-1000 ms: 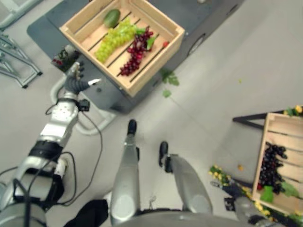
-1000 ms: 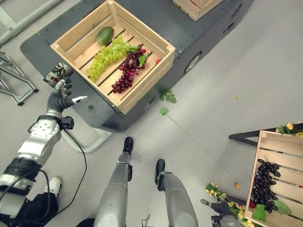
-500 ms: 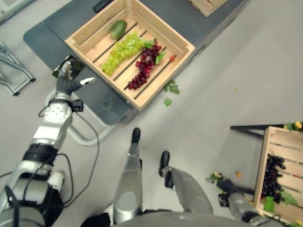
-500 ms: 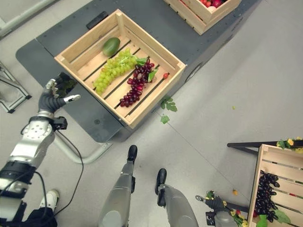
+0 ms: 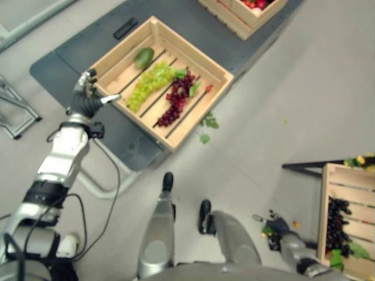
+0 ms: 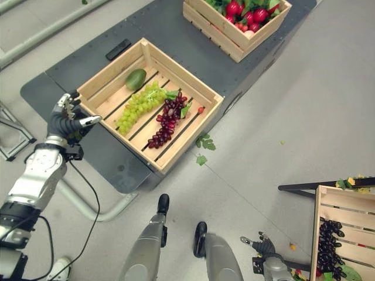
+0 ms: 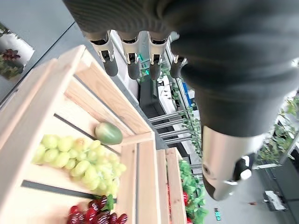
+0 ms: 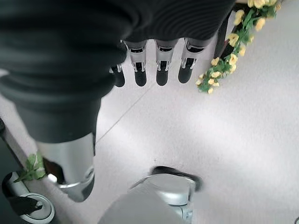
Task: Pick up the fruits from the basket on one side to the basket on the other side
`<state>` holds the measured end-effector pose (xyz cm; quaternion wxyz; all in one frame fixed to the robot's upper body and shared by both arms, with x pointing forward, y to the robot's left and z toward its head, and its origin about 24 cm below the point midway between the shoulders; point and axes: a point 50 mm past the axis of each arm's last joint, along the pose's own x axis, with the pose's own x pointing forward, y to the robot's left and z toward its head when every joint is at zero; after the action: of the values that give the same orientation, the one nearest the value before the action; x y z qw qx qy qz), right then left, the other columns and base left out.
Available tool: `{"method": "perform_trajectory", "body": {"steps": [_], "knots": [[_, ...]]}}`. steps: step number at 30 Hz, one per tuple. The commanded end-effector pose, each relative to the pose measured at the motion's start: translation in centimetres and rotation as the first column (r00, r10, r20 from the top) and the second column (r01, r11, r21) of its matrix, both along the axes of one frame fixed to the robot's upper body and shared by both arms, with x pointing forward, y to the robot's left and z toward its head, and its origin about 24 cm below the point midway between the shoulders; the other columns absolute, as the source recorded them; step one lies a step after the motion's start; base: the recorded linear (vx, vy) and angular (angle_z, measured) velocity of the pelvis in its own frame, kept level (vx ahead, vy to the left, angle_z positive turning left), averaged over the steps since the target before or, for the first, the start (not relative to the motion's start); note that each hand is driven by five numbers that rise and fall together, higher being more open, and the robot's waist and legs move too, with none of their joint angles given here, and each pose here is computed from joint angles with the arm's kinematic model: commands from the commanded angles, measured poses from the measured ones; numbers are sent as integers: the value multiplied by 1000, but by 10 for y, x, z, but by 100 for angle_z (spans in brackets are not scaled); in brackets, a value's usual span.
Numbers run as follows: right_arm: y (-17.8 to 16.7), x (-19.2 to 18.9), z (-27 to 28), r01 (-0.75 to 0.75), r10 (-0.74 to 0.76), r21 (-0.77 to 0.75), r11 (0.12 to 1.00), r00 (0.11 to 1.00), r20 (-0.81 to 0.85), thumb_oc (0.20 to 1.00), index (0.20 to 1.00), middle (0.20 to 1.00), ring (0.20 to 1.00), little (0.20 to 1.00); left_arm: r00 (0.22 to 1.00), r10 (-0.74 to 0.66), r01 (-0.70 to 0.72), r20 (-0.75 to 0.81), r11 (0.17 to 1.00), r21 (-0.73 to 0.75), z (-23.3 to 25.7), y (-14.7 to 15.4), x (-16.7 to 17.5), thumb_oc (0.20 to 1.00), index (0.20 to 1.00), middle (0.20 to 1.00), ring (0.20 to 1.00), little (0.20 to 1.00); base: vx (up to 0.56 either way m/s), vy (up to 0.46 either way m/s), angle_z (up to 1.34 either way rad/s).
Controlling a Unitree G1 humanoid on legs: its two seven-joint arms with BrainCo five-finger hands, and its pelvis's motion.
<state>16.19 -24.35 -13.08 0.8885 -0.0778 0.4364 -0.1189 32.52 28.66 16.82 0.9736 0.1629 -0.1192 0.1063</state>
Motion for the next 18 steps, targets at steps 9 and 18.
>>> {"method": "perform_trajectory", "body": {"steps": [9, 18], "knots": [[-18, -27, -6, 37, -42, -57, 998, 996, -74, 1000, 1000, 1000, 1000, 1000, 992, -22, 25, 121, 999, -23, 18, -7, -1, 1000, 1000, 1000, 1000, 1000, 45, -84, 32], [-23, -27, -3, 28, -33, -79, 997, 997, -63, 1000, 1000, 1000, 1000, 1000, 993, 29, -30, 111, 1000, 7, 17, 0, 2, 1000, 1000, 1000, 1000, 1000, 6, -28, 7]]}}
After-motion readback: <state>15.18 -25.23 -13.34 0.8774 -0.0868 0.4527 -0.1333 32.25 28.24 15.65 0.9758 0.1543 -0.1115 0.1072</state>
